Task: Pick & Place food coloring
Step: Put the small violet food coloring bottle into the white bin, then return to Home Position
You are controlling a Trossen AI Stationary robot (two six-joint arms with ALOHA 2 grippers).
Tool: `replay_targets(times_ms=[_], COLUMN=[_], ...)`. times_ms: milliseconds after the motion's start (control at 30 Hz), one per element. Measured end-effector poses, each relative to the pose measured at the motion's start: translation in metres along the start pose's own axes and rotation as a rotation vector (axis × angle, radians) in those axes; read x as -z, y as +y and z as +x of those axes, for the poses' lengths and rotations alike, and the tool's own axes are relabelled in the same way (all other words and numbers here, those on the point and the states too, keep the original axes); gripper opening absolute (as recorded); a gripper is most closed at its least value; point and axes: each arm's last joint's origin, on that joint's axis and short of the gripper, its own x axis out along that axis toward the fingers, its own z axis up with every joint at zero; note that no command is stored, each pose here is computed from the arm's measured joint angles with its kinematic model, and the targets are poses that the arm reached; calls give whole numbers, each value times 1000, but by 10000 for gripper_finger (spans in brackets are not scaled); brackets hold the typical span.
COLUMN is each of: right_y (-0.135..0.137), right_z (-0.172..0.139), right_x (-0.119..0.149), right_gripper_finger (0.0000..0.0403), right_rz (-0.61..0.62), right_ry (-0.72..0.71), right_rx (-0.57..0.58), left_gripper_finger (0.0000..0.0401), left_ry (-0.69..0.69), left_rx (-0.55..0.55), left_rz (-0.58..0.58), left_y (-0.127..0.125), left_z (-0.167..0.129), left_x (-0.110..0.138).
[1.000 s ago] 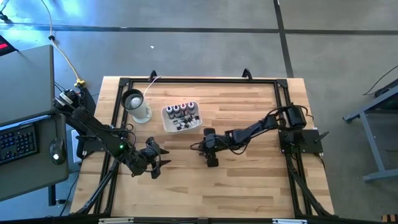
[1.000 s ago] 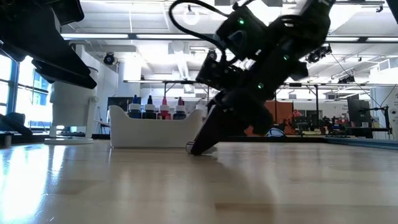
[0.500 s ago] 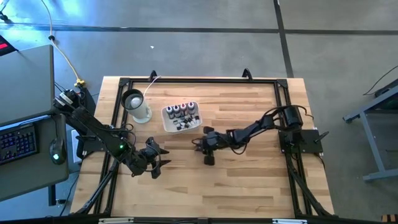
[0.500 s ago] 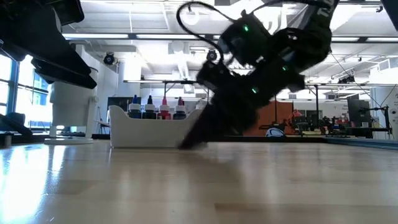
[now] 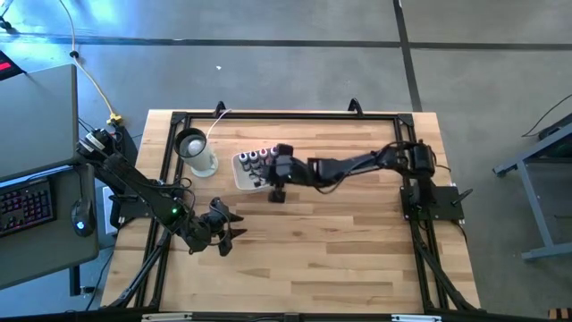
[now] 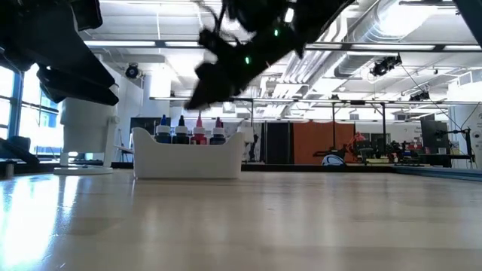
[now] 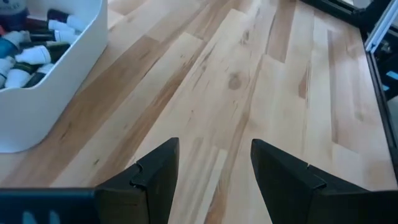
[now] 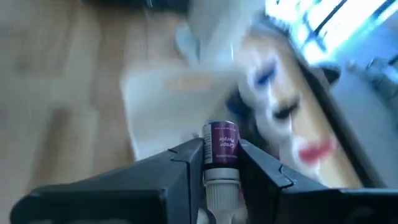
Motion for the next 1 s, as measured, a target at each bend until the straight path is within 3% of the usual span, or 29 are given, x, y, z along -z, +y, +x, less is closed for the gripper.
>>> replay_targets(times_ms=[267,467,567,667,800,900,1000], right_y=[-18,-22,-23,-22,-20,-23,-26], right_z=[16,16,9,-19,-76,-134,-189], right_x=[36,33,19,-7,-33,-46,-37], right_gripper_finger=[104,148,160,160,151,143,136], right_rz=[19,21,-18,-125,-209,-161,-60], right_ry=[131,119,100,107,180,211,211], right_rx=[-43,-29,12,47,153,281,346], left_gripper_finger=[198,198,198,198,198,198,198], left_ry=[21,26,36,14,-24,-72,-90], left_rx=[17,18,32,63,100,119,113], left_rz=[0,2,-25,-49,0,17,49], left_y=[0,0,0,0,9,26,49], left_z=[0,0,-2,-14,-46,-74,-99], left_x=[1,1,-1,-14,-39,-52,-53])
